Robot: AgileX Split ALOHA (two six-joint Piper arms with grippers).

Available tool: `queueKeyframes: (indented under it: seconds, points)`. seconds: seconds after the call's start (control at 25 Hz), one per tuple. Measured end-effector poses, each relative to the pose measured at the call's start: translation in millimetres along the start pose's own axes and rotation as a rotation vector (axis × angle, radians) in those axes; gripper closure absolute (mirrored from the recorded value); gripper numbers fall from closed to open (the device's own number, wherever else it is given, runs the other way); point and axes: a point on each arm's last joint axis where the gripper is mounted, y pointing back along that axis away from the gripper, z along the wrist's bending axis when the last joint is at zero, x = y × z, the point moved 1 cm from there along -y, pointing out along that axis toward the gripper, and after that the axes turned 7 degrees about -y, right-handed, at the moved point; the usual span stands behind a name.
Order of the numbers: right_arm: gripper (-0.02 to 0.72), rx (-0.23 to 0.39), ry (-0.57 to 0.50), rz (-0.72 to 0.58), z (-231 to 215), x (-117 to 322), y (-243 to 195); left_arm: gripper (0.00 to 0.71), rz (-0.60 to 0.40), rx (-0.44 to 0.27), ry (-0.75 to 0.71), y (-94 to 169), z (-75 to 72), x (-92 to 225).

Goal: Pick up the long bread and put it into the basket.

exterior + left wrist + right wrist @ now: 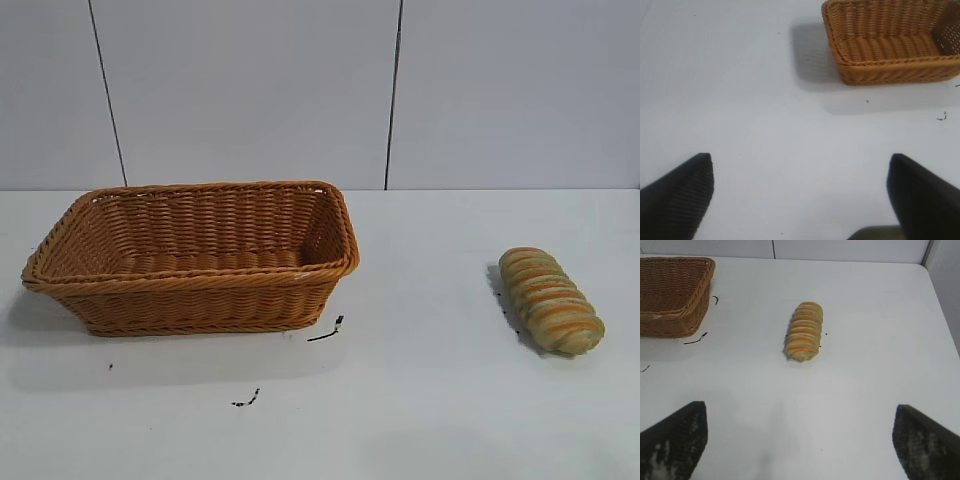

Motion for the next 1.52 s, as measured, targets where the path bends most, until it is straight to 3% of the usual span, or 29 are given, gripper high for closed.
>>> queueKeyframes:
  seconds: [0.6,1.08,1.52]
  points:
    - [0.013,0.000,-0.004,0.017,0.1,-1.3,-2.3,0.017,0.000,0.000,0.000,0.0,0.0,0.0]
    - [0.013,0.007,-0.063,0.357,4.6,-70.6,-64.7,0.017,0.000,0.000,0.000,0.0,0.0,0.0]
    - [0.013,0.041,-0.088,0.640,0.7,-128.3,-186.0,0.017,0.000,0.000,0.000,0.0,0.0,0.0]
